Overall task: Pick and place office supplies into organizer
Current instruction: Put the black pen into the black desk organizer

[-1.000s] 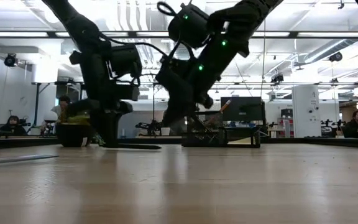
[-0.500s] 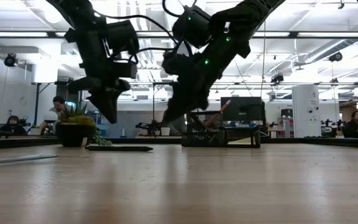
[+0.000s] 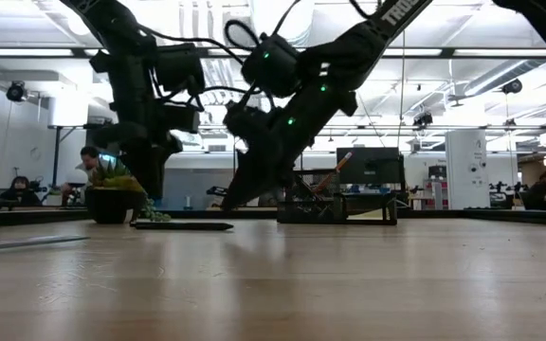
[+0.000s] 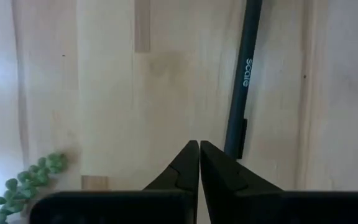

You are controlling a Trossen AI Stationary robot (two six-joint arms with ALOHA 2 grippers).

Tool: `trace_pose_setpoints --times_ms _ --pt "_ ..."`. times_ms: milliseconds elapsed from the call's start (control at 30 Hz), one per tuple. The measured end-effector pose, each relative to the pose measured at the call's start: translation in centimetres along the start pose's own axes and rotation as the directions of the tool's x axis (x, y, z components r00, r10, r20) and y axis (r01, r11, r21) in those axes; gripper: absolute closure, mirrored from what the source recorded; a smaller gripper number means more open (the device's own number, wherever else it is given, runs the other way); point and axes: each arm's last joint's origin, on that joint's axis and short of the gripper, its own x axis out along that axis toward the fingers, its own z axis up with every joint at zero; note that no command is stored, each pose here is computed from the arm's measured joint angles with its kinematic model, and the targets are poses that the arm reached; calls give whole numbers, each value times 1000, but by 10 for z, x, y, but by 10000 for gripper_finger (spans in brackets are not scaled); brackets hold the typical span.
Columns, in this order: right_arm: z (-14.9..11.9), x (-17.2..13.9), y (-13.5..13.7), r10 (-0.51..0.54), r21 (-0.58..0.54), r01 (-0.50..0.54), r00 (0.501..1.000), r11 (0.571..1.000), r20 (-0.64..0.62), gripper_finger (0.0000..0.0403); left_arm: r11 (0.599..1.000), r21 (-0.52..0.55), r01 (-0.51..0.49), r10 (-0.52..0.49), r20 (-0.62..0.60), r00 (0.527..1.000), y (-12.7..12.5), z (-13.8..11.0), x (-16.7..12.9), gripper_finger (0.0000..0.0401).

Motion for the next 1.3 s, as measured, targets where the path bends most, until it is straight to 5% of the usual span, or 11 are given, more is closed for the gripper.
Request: trace_pose_setpoints --times_ms 1300 --pt "-12 24 -8 -78 -68 75 996 995 -50 394 1000 -6 14 -14 27 1000 -2 -3 -6 401"
